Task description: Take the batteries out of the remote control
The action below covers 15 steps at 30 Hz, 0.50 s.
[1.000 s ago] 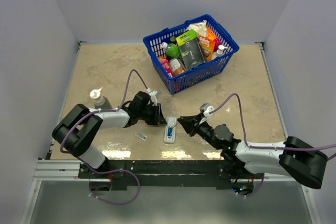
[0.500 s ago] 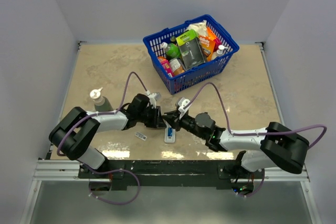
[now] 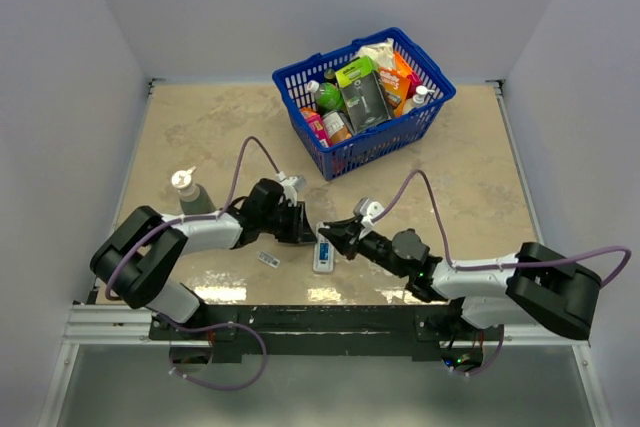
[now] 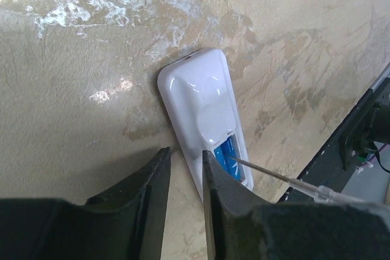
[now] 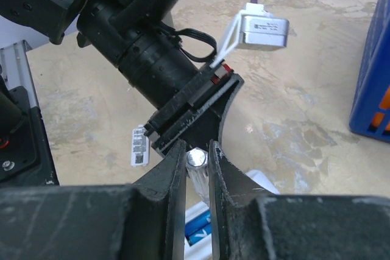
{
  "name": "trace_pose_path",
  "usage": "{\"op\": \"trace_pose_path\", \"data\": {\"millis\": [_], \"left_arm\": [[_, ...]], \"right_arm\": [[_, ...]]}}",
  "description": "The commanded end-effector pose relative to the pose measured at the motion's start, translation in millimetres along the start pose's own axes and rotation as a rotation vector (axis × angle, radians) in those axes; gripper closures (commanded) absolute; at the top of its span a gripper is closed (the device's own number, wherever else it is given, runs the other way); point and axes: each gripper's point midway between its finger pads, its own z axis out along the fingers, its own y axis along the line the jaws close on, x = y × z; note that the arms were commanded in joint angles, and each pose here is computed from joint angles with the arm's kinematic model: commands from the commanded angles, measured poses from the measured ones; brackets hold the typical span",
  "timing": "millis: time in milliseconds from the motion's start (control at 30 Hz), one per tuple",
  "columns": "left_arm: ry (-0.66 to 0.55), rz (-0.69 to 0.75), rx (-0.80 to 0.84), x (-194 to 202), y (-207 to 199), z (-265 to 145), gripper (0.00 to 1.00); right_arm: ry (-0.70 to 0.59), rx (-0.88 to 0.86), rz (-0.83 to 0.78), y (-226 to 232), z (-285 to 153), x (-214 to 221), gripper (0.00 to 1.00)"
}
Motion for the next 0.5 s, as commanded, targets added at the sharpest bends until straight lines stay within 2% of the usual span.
{"op": "trace_pose_path", "data": {"millis": [0,333,467], "left_arm": [[-0.043,0.02,0.061,-7.6,-16.3,-8.1,0.67],[-0.036,0.016,0.096,-7.3,-21.3,-5.7,0.66],[-0.023,0.01,0.081,-4.0,-16.6,-2.9,0.66]], "right_arm": [[0.266,0.016,0.085,1.4,-39.6,75.8,0.95],[0.284,0.047,0.11,-0.7,-42.9,69.3,0.77],[0.3,0.035,0.102,1.5,-38.2,70.2,0.85]]}}
